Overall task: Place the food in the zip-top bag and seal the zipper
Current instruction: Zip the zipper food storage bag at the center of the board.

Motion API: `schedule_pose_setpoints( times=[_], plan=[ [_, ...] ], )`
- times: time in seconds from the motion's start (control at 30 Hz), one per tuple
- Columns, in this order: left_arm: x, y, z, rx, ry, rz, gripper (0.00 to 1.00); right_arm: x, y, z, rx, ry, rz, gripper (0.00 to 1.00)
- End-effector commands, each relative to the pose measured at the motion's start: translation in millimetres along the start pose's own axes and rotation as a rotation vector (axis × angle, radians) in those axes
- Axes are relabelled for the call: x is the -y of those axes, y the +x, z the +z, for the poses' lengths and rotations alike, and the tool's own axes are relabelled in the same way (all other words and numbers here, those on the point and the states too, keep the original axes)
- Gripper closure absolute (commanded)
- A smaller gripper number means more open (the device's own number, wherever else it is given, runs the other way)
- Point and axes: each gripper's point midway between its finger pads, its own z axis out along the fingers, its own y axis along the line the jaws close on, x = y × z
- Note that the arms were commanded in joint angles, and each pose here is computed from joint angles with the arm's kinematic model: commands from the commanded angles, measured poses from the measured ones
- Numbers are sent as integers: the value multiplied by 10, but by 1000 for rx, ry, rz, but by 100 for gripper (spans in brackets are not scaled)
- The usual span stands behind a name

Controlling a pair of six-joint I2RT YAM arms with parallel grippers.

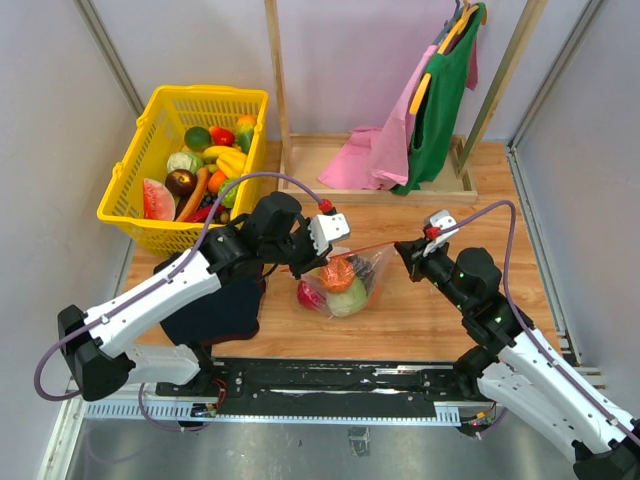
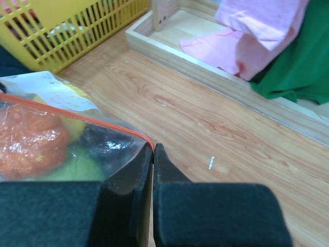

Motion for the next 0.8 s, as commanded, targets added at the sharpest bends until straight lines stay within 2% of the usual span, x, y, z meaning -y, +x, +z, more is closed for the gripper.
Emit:
schedule_pose_setpoints(
  times=[0.0, 0.77],
  plan=[
    [-54, 122, -209, -43, -39, -1, 100, 447, -168, -131, 33, 247, 21, 100],
    [-141, 596, -268, -120, -112, -59, 100, 919, -36, -362, -47, 517, 60, 100]
  ],
)
